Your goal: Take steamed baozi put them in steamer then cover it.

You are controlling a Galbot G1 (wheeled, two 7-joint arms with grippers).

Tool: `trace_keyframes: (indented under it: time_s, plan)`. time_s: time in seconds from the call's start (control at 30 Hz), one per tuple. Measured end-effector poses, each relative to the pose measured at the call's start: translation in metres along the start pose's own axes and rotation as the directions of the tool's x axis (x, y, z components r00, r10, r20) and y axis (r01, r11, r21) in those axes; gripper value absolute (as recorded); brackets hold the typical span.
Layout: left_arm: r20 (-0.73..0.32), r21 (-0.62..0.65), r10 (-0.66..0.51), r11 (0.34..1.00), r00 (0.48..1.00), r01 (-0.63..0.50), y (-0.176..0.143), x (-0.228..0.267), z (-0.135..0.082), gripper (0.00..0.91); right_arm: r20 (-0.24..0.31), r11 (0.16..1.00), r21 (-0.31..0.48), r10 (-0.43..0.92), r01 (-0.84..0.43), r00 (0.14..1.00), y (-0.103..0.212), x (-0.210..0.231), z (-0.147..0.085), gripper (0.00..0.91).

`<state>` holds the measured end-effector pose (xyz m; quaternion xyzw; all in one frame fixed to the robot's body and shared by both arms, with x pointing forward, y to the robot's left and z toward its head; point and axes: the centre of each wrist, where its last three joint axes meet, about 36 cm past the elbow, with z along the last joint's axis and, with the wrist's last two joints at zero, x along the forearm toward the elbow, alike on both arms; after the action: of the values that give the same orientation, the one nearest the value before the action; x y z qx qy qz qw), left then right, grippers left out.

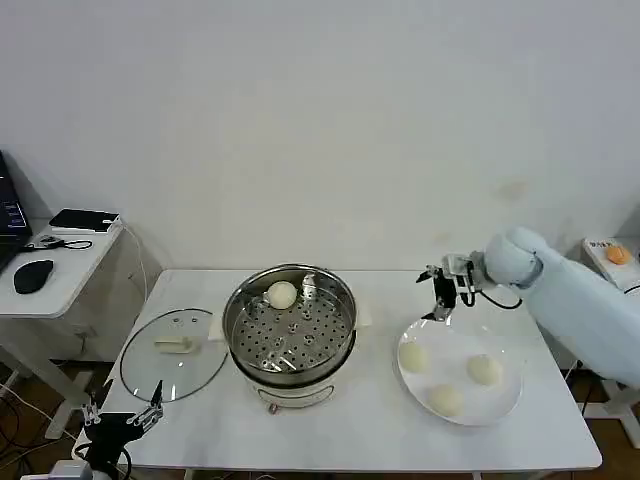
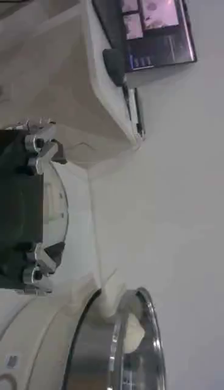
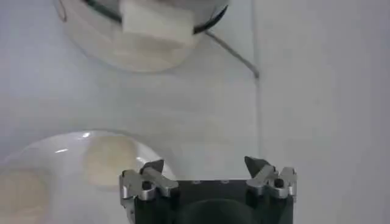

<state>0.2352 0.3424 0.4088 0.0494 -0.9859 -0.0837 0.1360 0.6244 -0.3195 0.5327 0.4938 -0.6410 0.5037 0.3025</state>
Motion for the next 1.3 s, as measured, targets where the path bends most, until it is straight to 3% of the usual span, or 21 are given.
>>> trace_keyframes:
  time_s: [0.43, 1.3]
  plan:
    - [0.0, -0.003, -0.005, 1.0, 1.0, 0.005, 0.002, -0.002, 0.004, 0.907, -0.017, 0.994, -0.028, -0.108, 0.107, 0.994, 0.018, -0.037, -0.002, 0.907]
    - [-0.013, -0.004, -0.009, 1.0, 1.0, 0.009, 0.003, -0.005, 0.009, 0.907, -0.044, 0.982, -0.048, -0.185, 0.183, 0.982, 0.042, -0.054, 0.013, 0.907]
